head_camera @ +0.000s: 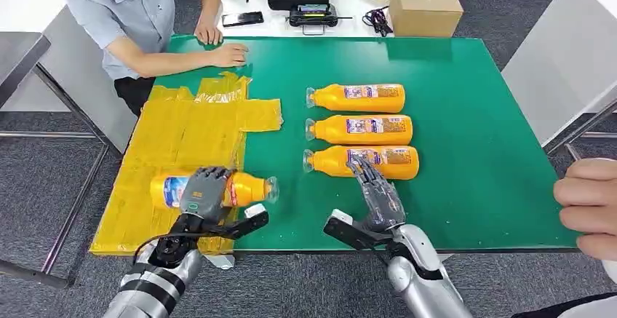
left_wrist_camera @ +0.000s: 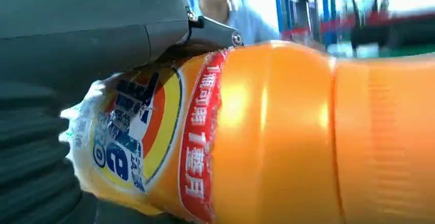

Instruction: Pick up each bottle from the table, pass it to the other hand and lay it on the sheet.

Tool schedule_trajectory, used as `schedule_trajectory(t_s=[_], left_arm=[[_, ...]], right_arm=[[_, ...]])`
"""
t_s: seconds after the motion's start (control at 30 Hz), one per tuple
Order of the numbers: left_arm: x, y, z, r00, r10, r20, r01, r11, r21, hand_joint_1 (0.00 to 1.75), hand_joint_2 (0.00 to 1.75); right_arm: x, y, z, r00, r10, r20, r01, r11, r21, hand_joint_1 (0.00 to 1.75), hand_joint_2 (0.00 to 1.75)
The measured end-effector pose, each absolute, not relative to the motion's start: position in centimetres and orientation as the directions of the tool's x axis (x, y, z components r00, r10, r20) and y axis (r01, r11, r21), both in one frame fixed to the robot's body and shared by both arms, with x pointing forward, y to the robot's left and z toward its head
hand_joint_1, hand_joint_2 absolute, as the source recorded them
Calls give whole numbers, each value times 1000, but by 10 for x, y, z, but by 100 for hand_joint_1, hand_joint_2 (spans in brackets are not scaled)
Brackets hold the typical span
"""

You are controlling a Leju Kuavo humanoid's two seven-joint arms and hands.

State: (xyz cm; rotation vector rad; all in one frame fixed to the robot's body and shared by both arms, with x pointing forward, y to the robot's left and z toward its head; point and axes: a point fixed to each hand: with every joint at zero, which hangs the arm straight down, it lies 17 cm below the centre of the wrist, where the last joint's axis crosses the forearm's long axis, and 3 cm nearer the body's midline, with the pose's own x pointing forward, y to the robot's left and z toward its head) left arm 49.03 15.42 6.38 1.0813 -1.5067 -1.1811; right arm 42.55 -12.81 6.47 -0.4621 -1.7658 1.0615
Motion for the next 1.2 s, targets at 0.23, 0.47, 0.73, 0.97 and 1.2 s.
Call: schedule_trajectory(t_s=[0.23,0.47,0.73,0.97,1.2], left_arm=[[500,157,56,-195,-968,157,-48,170,984,0,175],[503,160,51,-175,-971,161,-25,168,985,0,175],[503,161,51,-174,-971,161,-25,168,985,0,175],[512,163,41,-150,-978,148,59,141,988,0,175],[506,150,61,-193,-971,139,-51,152,987,0,175]], right_arm=[[423,-121,66,-447,691,567,-167,558,-813,0,175],[421,-116,67,-454,681,574,-171,566,-806,0,175],[421,-116,67,-454,681,575,-171,567,-806,0,175],[423,-118,69,-458,689,562,-158,559,-814,0,175],[427,-125,69,-454,722,522,-136,523,-841,0,175]])
